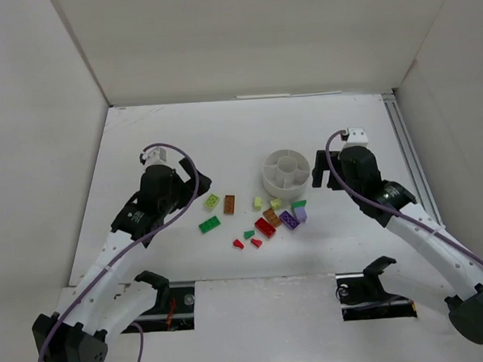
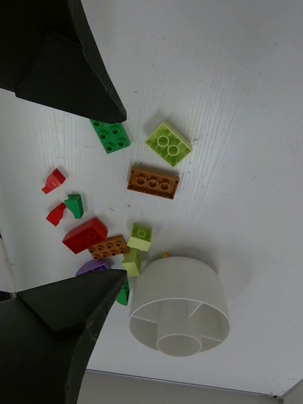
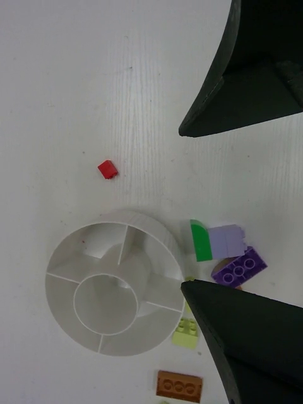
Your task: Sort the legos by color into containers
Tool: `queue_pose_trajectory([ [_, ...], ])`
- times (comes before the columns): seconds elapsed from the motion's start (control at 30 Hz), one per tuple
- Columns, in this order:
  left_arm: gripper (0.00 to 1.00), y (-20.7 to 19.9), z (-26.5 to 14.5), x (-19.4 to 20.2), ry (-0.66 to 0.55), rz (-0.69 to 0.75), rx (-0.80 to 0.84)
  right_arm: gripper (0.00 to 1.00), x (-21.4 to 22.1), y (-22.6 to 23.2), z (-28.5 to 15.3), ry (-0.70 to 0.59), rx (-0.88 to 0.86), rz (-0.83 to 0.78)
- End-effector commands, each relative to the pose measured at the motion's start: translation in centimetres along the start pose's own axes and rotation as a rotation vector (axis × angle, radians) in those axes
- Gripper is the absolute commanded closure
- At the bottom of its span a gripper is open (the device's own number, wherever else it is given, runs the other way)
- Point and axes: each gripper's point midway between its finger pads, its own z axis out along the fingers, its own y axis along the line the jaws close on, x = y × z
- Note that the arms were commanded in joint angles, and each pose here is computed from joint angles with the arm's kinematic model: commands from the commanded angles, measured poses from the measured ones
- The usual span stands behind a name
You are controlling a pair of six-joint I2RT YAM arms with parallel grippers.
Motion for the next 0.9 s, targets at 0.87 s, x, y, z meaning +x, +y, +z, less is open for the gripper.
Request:
queue_pose_trajectory([
  [0.87, 0.0, -3.1, 5.2, -2.2, 0.023, 0.105, 0.021, 0.25, 3.6, -4.6, 15.8, 0.327, 0.168, 0.071],
])
